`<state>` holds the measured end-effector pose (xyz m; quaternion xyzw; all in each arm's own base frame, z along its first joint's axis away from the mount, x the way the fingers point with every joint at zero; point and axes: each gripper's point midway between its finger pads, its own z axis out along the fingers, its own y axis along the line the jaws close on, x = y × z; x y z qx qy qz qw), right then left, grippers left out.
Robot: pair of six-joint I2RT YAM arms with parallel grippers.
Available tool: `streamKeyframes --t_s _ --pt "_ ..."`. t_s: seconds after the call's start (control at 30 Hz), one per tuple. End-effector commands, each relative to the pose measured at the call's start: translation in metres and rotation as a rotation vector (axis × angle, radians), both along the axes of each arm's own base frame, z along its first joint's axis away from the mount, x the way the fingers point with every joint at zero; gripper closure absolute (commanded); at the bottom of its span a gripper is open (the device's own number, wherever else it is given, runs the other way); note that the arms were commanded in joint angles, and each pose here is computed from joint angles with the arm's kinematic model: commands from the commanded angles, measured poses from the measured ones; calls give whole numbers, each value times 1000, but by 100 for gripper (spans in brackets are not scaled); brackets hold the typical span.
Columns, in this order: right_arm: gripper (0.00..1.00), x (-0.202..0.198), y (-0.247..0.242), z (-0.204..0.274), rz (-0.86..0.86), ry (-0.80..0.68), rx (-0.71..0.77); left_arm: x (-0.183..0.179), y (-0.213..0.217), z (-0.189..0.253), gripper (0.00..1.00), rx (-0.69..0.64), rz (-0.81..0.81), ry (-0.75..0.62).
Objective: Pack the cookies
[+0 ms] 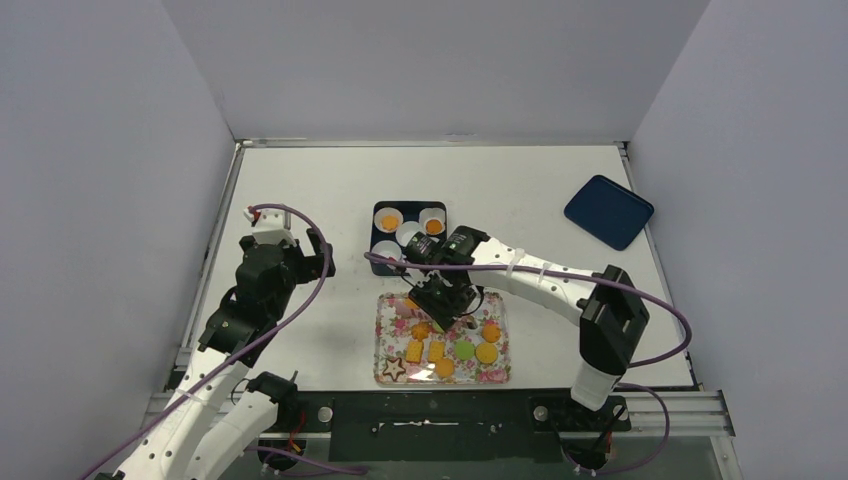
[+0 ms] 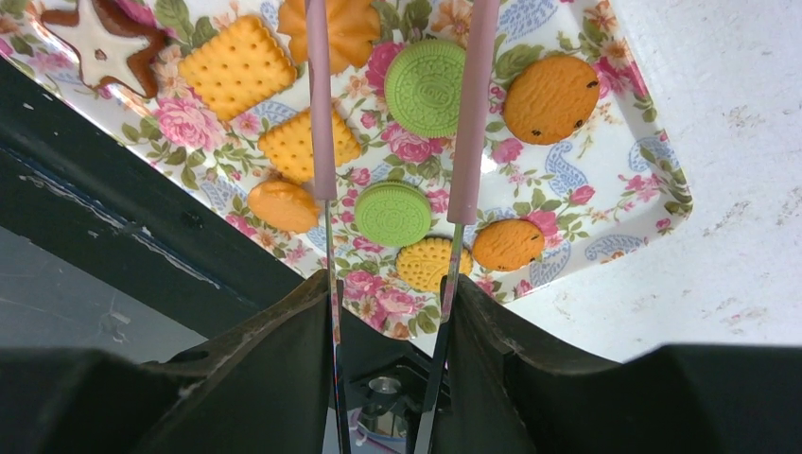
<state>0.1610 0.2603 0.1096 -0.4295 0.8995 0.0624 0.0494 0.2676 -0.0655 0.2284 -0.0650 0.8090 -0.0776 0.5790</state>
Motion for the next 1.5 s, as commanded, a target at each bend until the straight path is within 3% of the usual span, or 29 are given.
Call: streamKeyframes --t_s 0.0,0.3,0.73,0.87,1.47 --pt "59 3 0 8 24 -29 -33 3 -1 13 3 -2 -6 -45" --pt "60 5 4 9 35 -37 -57 3 -1 14 3 -3 -6 -47" --pt "80 12 13 37 49 -96 15 3 -1 13 3 1 -5 -43" --pt "83 15 12 42 53 -104 28 3 -1 12 3 5 -5 -39" --pt "85 88 14 78 15 -184 156 10 -2 0 3 28 -7 2"
